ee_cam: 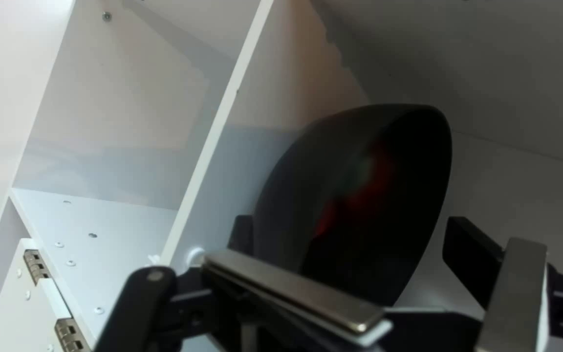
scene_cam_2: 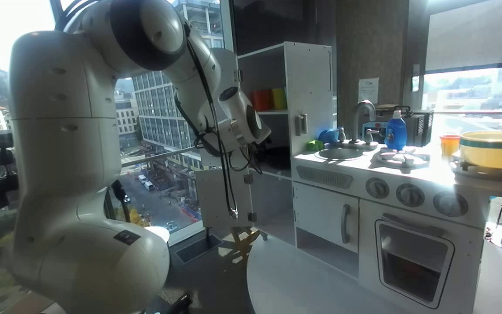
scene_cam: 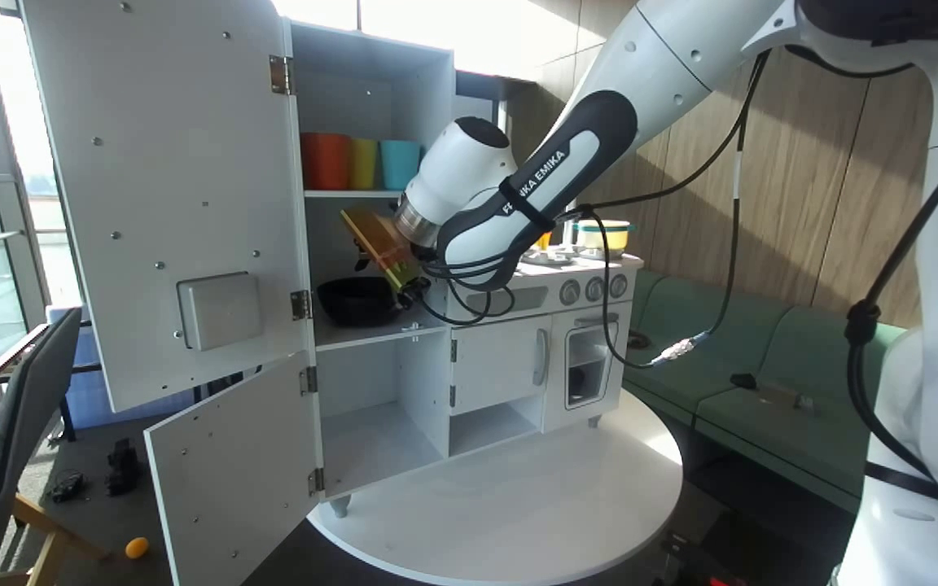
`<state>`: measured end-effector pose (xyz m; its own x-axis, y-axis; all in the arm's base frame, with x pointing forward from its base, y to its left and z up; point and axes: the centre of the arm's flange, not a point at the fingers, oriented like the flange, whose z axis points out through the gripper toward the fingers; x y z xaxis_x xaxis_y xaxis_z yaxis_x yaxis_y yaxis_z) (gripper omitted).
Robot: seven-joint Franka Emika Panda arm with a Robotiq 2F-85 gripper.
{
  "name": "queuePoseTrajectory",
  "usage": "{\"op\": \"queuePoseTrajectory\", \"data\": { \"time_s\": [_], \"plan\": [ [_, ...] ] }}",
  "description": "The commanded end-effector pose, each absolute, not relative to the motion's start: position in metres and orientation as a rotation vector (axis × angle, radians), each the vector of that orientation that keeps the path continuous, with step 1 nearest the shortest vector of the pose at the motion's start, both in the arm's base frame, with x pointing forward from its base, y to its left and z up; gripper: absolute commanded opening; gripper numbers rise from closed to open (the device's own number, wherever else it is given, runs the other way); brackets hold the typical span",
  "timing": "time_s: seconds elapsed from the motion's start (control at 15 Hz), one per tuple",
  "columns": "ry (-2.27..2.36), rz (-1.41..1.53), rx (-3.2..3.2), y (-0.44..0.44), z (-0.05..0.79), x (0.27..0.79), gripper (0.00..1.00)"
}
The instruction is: Close the cabinet door in the middle, open the left lower cabinet door, remove the black bowl from the middle cabinet to the, put it in the lower cabinet and close the door
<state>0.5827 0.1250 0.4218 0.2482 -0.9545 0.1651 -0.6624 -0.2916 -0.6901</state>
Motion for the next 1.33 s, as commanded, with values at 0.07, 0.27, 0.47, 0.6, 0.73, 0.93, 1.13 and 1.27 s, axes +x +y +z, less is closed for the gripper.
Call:
{"op": "queuePoseTrajectory", "data": {
  "time_s": [0.07, 0.27, 0.47, 0.6, 0.73, 0.93, 1.13, 1.27],
  "plan": [
    [1.462, -0.791, -2.057, 0.157, 0.413, 0.589, 0.75],
    [1.46, -0.782, -2.08, 0.163, 0.406, 0.588, 0.58],
    [1.468, -0.767, -2.091, 0.163, 0.399, 0.589, 0.36],
    [1.472, -0.761, -2.095, 0.161, 0.397, 0.589, 0.21],
    [1.479, -0.758, -2.094, 0.159, 0.396, 0.589, 0.13],
    [1.482, -0.752, -2.094, 0.156, 0.394, 0.589, 0.11],
    [1.483, -0.755, -2.092, 0.155, 0.395, 0.589, 0.15],
    [1.485, -0.755, -2.087, 0.153, 0.397, 0.588, 0.14]
  ]
}}
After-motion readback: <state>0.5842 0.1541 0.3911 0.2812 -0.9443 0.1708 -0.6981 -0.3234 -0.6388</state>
